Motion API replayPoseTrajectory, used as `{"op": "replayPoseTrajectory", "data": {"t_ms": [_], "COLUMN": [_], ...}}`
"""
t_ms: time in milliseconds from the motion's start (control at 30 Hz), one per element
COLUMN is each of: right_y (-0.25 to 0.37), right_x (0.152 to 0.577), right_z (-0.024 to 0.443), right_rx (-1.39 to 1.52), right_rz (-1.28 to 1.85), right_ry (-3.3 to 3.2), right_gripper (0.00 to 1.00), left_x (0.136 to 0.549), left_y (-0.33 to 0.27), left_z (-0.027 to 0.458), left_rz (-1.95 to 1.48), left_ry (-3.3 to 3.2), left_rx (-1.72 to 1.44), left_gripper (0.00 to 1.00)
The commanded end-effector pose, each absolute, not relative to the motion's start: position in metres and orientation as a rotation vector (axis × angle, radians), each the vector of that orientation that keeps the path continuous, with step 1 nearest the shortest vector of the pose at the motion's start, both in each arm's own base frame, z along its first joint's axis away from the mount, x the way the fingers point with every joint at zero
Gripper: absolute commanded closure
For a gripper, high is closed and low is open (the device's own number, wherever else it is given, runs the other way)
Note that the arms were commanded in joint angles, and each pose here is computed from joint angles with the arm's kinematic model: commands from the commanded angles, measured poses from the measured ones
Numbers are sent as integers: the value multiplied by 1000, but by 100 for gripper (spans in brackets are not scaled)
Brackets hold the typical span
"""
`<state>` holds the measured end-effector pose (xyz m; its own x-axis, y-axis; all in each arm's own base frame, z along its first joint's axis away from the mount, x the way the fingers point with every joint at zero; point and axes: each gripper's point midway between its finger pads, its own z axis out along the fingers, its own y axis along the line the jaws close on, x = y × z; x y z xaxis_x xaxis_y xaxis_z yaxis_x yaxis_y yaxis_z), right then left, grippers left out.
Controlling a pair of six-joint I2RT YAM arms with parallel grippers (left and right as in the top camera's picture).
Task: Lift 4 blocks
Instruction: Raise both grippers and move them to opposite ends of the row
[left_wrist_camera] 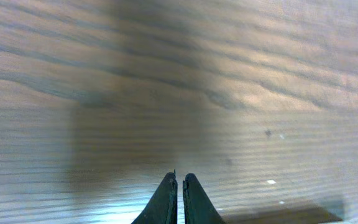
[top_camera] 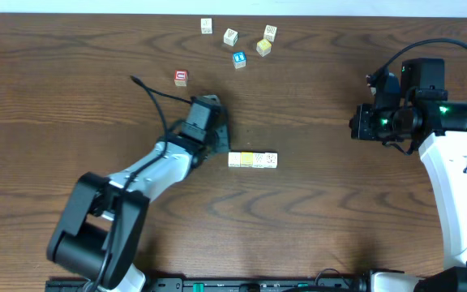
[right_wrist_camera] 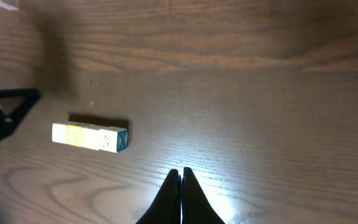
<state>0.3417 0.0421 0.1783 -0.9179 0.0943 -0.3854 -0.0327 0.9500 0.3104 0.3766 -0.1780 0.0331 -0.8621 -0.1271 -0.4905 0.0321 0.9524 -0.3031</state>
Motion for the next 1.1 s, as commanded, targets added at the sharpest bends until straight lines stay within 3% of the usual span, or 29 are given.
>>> {"op": "replayPoseTrajectory", "data": {"t_ms": [0,133,333,467,600,800,1067], "right_y": [58,81,64,37,28,14,43], "right_x": [343,348,342,310,267,244,272], "right_z": [183,201,256,295,318,286,181], "right_rx": [-36,-166,-162,-100,-64,73,135], "right_rz": [506,678,571,350,264,206,478], "right_ry": [2670,2563,2376,2285,2233,2329,2511], "right_gripper": [99,99,99,99,99,99,99], "left_x": [398,385,352,320,283,268,288], "left_y": [-159,-126,-84,-62,-45,-41,-74], "left_z": [88,122,192,239,249,205,140], "left_rz": [-386,-338,-167,-65,-28,-54,-187], "left_ry": [2452,2434,2312,2188,2165,2223,2354], "left_rx": [-43,-61,-74,-108,-122,-209,-161], "left_gripper": [93,93,93,93,93,93,93]}}
